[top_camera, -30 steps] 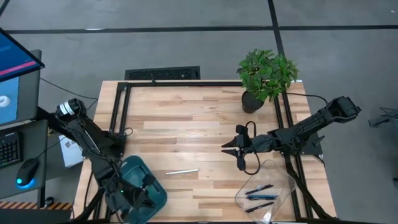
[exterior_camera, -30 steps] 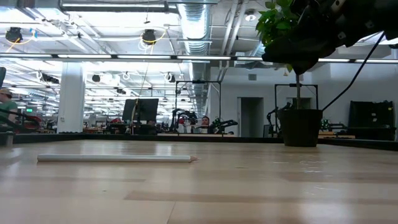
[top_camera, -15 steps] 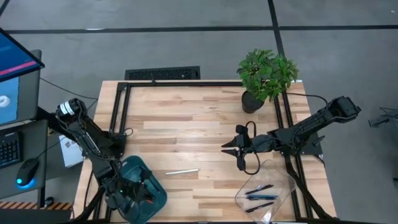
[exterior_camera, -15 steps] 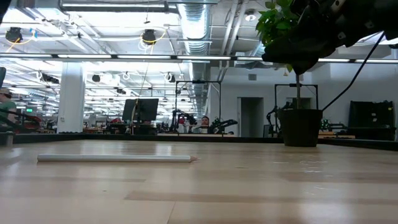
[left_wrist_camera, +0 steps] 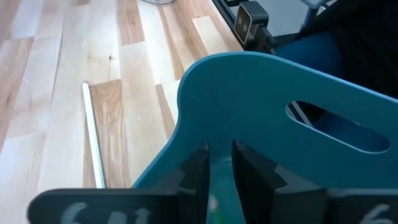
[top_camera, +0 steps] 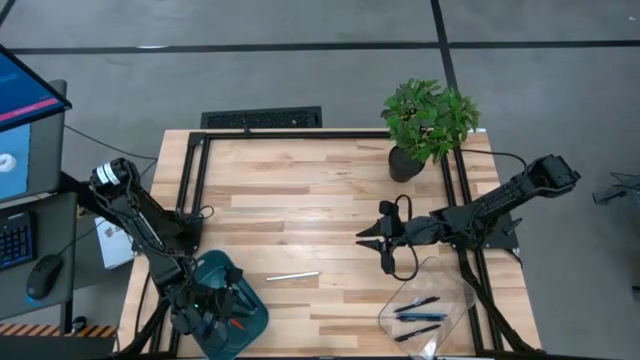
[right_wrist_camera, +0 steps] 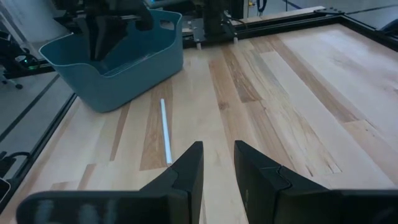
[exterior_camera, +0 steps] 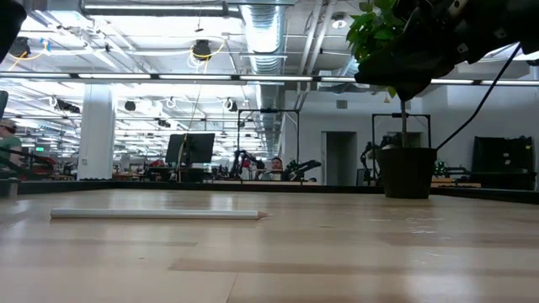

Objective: Sort pens & pencils
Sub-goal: Put the green pencil in the blue bin, then put the white pencil in the blue bin

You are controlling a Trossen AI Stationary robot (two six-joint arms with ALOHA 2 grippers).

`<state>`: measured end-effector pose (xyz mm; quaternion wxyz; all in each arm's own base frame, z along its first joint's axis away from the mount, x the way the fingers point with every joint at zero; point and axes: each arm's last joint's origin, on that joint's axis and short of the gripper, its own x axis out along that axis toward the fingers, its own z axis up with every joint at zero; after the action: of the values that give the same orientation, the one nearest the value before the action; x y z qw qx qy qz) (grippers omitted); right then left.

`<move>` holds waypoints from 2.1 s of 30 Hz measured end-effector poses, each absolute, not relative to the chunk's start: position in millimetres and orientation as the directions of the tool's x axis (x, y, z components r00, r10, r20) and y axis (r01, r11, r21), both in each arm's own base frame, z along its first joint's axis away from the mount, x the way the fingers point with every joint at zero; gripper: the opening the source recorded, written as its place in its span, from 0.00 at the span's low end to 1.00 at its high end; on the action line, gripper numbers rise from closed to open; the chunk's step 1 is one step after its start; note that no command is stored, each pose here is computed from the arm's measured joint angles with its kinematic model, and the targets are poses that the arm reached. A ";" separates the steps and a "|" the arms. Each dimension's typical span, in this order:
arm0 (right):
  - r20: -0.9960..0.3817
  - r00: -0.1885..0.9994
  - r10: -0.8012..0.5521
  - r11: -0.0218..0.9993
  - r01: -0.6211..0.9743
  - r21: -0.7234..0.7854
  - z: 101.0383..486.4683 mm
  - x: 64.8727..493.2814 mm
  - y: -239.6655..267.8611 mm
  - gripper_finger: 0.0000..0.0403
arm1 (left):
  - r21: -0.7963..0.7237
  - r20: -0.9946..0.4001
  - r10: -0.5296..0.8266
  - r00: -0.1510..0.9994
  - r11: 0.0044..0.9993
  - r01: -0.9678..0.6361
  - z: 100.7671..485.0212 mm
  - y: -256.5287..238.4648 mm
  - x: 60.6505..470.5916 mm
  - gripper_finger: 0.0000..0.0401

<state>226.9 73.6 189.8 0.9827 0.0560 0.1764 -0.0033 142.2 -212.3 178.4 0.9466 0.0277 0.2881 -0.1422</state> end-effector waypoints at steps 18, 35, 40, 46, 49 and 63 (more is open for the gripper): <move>-0.347 0.938 0.013 0.994 0.026 0.109 189.8 226.9 73.6 0.28 | 0.041 -0.306 -0.015 0.952 0.999 0.029 224.5 -184.4 144.4 0.17; -0.393 0.920 0.007 0.996 0.028 0.082 185.2 225.1 72.9 0.28 | 0.040 -0.374 0.123 0.919 0.992 -0.116 233.1 -96.7 213.5 0.17; -0.421 0.907 0.002 0.997 0.030 0.069 182.4 223.8 72.4 0.28 | 0.013 -0.399 0.018 0.917 1.000 -0.014 219.7 -89.5 236.7 0.17; -0.425 0.905 0.001 0.997 0.030 0.067 181.9 223.6 72.4 0.28 | -0.021 -0.418 -0.082 0.905 0.996 0.081 197.2 -84.0 261.7 0.17; -0.442 0.897 -0.002 0.998 0.031 0.059 180.3 222.8 72.1 0.28 | -0.054 -0.445 -0.079 0.892 0.997 0.062 184.5 -78.1 270.5 0.17; -0.458 0.889 -0.006 0.998 0.034 0.051 178.6 222.0 71.7 0.28 | -0.185 -0.492 -0.170 0.854 0.979 0.088 155.7 -76.7 285.0 0.20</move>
<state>222.0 71.7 178.6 0.9714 0.0290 0.2355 -0.0104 285.0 -76.7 155.7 0.9596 -0.0779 0.2619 -0.0673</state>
